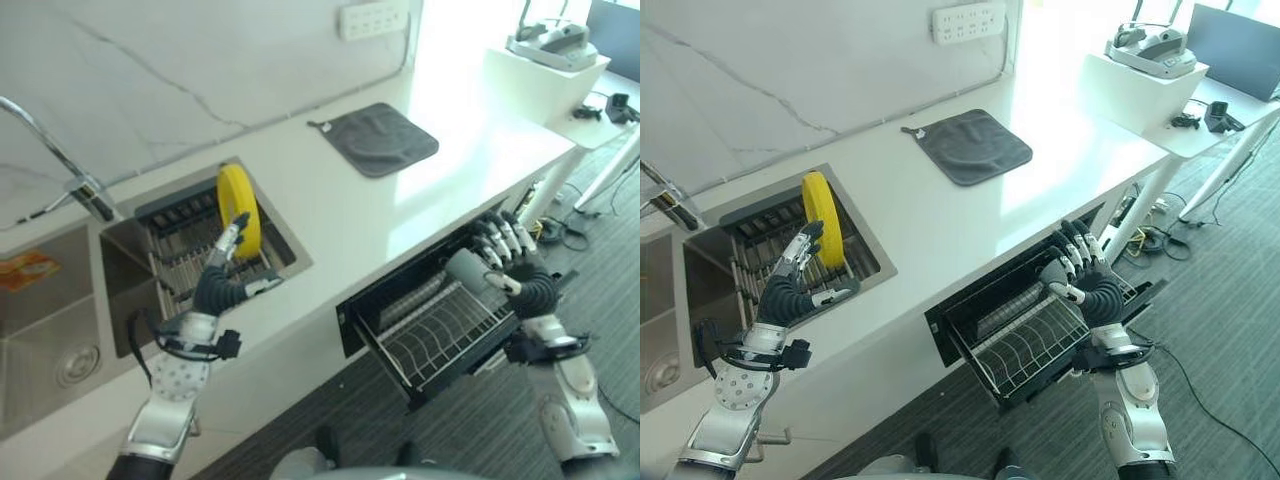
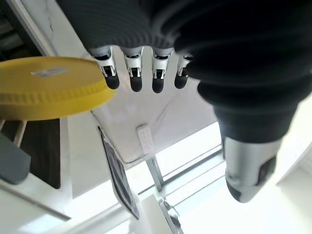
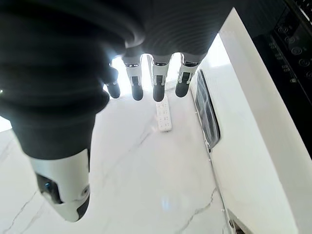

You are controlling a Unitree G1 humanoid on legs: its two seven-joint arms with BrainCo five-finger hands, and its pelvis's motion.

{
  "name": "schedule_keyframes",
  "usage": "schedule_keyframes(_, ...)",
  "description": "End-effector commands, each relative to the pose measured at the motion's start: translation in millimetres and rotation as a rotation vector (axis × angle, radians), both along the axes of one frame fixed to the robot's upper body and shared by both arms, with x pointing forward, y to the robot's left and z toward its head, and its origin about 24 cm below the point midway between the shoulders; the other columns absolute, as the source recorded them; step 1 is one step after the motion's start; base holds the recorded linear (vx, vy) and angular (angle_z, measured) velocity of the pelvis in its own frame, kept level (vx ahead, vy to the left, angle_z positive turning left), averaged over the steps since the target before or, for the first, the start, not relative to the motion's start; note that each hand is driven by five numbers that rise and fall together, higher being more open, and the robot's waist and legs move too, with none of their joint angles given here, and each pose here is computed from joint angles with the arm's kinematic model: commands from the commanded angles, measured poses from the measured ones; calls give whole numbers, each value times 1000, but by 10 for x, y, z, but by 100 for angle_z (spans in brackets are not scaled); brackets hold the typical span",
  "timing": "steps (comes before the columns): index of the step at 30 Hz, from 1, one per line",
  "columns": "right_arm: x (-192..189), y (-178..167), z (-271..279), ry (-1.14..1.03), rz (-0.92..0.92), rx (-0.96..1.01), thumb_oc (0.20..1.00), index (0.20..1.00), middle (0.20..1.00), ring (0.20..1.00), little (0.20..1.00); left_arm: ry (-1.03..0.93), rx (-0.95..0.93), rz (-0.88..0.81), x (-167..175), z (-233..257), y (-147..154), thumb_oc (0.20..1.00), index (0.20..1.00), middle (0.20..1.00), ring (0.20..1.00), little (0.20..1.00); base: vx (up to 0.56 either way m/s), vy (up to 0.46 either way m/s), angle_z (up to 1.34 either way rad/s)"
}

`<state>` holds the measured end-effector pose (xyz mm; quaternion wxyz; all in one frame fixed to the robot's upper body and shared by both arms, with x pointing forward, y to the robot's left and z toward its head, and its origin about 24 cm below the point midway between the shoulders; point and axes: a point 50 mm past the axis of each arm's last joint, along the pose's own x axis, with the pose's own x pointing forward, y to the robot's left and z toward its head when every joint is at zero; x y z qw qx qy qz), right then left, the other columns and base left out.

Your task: Place the dishes in the dishwasher.

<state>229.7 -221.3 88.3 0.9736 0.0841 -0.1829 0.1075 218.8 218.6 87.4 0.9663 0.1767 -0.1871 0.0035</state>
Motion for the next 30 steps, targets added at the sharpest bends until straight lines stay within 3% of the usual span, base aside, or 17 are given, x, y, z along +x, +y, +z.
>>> schedule_keyframes(1,64,20,184,-111,12,-21,1000,1000,1000,1000,1000,-190,7,108,-12,275,188,1000,1000,1000,1000,1000,-56,-33,27)
schedule_keyframes(8,82,235,155,-107,153,-57,1000,1000,1000,1000,1000,-201,-78,111,-60,301,229,1000,1000,1000,1000,1000,-51,-8,16)
schedule_keyframes(12,126,368,189,-125,201,-40,1000,1000,1000,1000,1000,-171,-100,-13,-74,288,178,1000,1000,1000,1000,1000,-9,-11,15)
schedule_keyframes(14,147,393,204,-126,204,-36,1000,1000,1000,1000,1000,-144,-136,-142,-78,301,123,1000,1000,1000,1000,1000,-15,-18,21)
schedule_keyframes(18,203,455,192,-111,195,-18,1000,1000,1000,1000,1000,-45,-425,-492,-118,253,-76,1000,1000,1000,1000,1000,-40,-25,38)
schedule_keyframes(20,221,449,166,-104,191,0,1000,1000,1000,1000,1000,112,-577,-753,-136,110,-289,1000,1000,1000,1000,1000,-44,-51,34)
schedule_keyframes(23,247,417,163,-103,182,-2,1000,1000,1000,1000,1000,281,-572,-965,-190,-29,-542,1000,1000,1000,1000,1000,-37,-40,9)
schedule_keyframes(26,299,334,175,-103,174,2,1000,1000,1000,1000,1000,507,-538,-1073,-241,-251,-732,1000,1000,1000,1000,1000,-33,-38,-1)
schedule_keyframes(30,334,224,208,-103,163,5,1000,1000,1000,1000,1000,690,-574,-1085,-288,-548,-768,1000,1000,1000,1000,1000,0,-27,-2)
